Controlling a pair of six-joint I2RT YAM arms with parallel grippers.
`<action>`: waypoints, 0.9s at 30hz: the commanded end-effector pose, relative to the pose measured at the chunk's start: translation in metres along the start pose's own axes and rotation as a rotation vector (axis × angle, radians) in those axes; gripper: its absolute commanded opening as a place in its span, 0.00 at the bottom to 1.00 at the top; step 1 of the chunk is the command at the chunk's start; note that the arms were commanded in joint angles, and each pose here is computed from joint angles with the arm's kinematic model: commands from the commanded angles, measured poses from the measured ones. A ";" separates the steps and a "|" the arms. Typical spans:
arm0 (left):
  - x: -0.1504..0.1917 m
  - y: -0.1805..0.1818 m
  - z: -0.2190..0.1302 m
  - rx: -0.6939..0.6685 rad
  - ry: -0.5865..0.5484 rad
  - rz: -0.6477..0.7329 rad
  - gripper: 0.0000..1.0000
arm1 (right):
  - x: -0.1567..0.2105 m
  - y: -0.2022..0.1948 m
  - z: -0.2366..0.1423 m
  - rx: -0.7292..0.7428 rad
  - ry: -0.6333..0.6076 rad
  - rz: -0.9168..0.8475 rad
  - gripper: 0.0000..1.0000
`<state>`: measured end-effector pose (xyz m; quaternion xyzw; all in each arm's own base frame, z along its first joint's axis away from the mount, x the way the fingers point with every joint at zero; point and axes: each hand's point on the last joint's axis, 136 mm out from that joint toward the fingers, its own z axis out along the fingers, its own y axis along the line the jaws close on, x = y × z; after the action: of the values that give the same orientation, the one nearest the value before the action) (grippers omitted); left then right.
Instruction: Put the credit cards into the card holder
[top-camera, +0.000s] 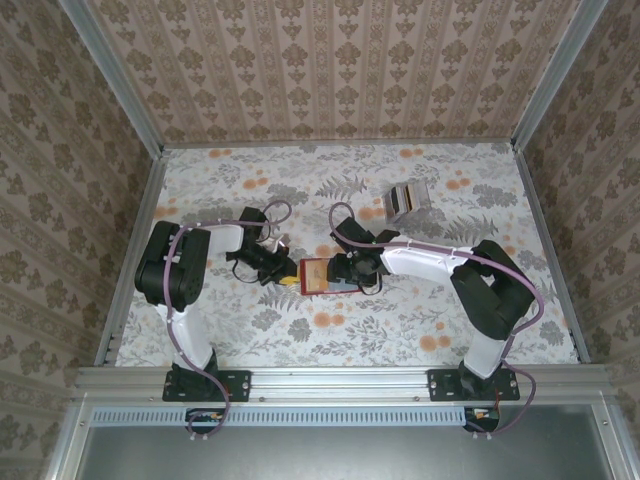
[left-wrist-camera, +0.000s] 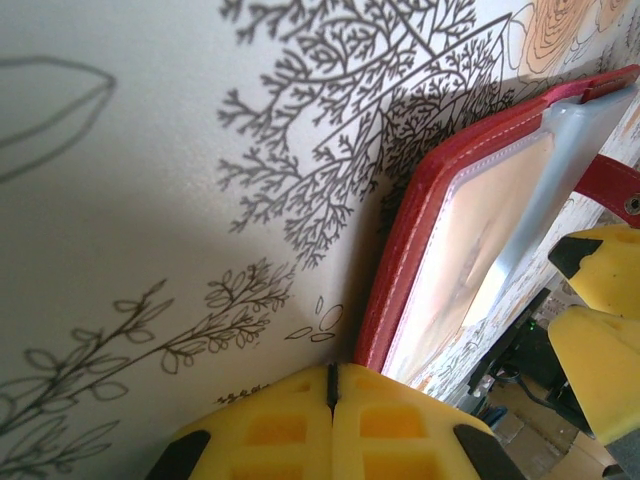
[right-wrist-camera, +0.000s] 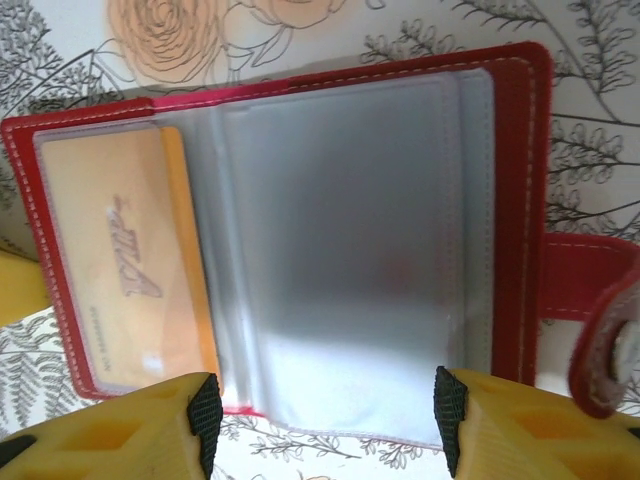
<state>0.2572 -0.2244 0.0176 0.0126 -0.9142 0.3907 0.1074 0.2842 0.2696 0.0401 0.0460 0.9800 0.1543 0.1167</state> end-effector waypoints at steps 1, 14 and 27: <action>-0.003 0.014 0.009 -0.080 -0.009 0.045 0.06 | 0.000 -0.014 0.006 0.066 -0.003 0.007 0.62; -0.005 0.013 0.013 -0.045 -0.023 0.031 0.08 | 0.002 0.004 0.012 0.024 0.038 -0.034 0.60; 0.000 0.011 0.015 -0.039 -0.013 0.035 0.08 | -0.004 0.047 0.007 -0.202 -0.017 -0.059 0.46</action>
<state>0.2574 -0.2252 0.0182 0.0110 -0.9140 0.3922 0.1034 0.2936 0.2998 0.0389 0.0197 0.9707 0.2060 0.1224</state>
